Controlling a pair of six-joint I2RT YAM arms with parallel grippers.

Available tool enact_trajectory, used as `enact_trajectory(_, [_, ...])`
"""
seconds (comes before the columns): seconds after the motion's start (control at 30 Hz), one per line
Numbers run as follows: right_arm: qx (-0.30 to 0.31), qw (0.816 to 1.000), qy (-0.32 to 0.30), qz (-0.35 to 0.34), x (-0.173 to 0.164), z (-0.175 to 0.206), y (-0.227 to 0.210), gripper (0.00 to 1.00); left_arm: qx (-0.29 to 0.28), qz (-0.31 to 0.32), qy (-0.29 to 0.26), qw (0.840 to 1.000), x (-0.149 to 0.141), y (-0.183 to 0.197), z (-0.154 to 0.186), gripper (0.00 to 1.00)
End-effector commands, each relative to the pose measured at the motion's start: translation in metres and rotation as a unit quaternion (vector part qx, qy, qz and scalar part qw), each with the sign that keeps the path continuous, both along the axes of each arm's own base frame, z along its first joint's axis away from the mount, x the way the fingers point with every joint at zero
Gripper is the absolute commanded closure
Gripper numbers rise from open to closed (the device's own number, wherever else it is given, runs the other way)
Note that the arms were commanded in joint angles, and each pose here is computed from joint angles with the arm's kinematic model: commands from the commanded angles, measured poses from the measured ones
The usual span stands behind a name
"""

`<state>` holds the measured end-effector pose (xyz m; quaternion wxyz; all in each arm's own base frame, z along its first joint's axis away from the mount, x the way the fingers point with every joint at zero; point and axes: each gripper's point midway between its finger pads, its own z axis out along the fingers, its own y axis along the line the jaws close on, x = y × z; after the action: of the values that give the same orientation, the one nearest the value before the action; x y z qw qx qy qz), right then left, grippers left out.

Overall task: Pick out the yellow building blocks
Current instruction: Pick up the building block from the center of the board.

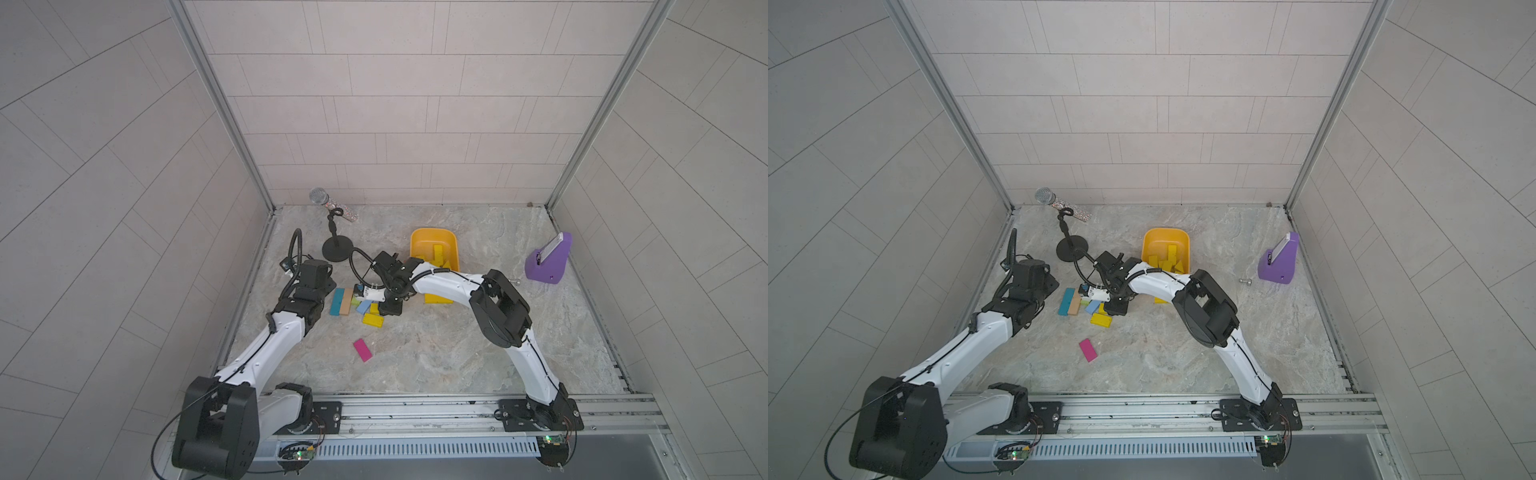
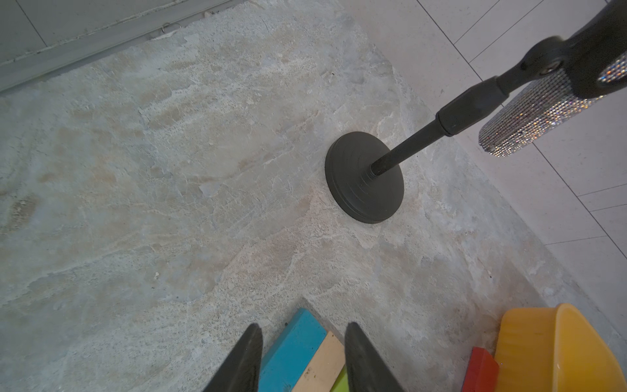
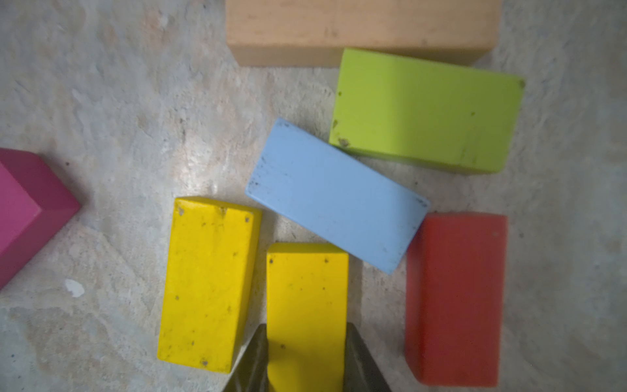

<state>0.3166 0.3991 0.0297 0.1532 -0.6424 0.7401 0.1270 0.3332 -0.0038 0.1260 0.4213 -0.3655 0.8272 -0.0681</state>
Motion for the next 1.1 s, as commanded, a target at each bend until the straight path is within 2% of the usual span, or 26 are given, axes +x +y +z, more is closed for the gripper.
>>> enact_trajectory(0.0, [0.012,1.000,-0.021,0.003,0.000,0.027,0.004,0.75,0.001,0.019,-0.011,1.000,-0.001,0.007,0.007,0.55])
enact_trajectory(0.2, [0.037,0.997,-0.059,-0.015,0.003,0.062,-0.002,0.77,0.006,0.023,-0.014,1.000,-0.003,0.010,0.009,0.55])
enact_trajectory(0.47, [0.077,0.992,-0.078,-0.057,-0.005,0.083,-0.010,0.78,0.008,0.026,-0.015,1.000,-0.004,0.011,0.008,0.55])
enact_trajectory(0.6, [0.114,0.983,-0.100,-0.099,-0.002,0.104,-0.016,0.79,0.008,0.025,-0.015,1.000,-0.004,0.011,0.008,0.55])
enact_trajectory(0.7, [0.143,0.973,-0.111,-0.140,0.002,0.121,-0.022,0.83,0.009,0.027,-0.015,0.999,-0.005,0.012,0.008,0.55])
enact_trajectory(0.8, [0.167,0.960,-0.117,-0.191,0.008,0.134,-0.031,0.85,0.009,0.029,-0.014,0.999,-0.005,0.012,0.007,0.55])
enact_trajectory(0.87, [0.182,0.945,-0.125,-0.240,0.017,0.142,-0.040,0.87,0.009,0.028,-0.013,0.999,-0.006,0.012,0.006,0.55])
enact_trajectory(1.07, [0.215,0.876,-0.164,-0.399,0.051,0.157,-0.080,0.92,0.011,0.031,-0.014,0.999,-0.006,0.014,0.008,0.55])
